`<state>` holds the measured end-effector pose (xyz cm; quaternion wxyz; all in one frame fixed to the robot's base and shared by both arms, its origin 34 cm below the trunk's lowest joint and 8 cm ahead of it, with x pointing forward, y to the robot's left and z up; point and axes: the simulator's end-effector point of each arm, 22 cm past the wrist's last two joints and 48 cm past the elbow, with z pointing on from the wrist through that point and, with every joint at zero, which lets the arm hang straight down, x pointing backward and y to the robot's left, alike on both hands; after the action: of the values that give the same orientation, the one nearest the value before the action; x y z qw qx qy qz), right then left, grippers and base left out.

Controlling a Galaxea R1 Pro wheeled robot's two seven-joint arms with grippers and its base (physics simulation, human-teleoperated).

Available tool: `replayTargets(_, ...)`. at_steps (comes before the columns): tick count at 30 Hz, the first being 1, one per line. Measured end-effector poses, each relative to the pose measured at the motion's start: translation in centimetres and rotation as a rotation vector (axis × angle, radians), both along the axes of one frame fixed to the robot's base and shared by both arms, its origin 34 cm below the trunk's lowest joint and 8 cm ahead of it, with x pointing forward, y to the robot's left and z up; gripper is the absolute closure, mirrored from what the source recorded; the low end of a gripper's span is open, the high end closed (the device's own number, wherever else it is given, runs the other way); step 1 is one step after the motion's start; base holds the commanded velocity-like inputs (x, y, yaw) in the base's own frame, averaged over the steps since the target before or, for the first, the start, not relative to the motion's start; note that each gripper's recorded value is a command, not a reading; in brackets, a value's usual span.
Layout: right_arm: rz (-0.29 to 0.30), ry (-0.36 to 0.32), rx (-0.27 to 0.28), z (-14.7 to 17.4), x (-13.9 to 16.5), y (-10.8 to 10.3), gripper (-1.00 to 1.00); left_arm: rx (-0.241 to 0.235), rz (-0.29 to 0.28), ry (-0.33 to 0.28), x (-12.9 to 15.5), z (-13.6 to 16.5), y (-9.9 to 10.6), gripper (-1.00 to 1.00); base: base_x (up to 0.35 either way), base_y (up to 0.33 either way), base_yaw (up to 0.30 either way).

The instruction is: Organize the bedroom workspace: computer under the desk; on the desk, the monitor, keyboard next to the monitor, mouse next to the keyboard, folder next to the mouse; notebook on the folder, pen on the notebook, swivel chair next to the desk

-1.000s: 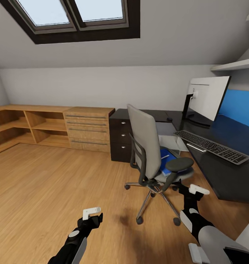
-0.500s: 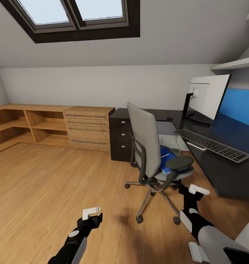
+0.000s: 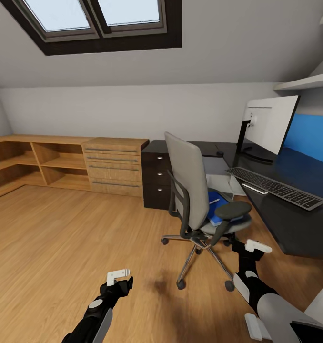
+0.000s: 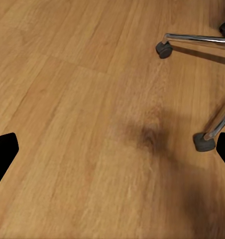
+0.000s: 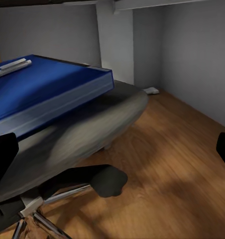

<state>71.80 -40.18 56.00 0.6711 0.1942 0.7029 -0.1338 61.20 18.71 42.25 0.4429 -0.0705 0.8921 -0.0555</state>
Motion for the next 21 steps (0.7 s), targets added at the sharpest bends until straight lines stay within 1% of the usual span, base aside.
replayTargets(3, 0.000, 0.000, 0.000, 0.02, 0.00, 0.00, -1.00, 0.000, 0.000, 0.000, 0.00, 0.01, 0.03, -1.00, 0.084, -0.020, 0.000)
replayTargets(10, 0.001, 0.000, -0.001, 0.02, 0.00, 0.04, -1.00, 0.001, -0.001, -0.002, 0.02, 0.03, 0.09, -1.00, 0.187, -0.087, 0.000)
replayTargets(21, 0.000, -0.001, -0.001, 0.02, 0.00, 0.00, -1.00, 0.003, 0.000, 0.000, 0.01, -0.01, 0.17, -1.00, 0.028, -0.012, 0.000)
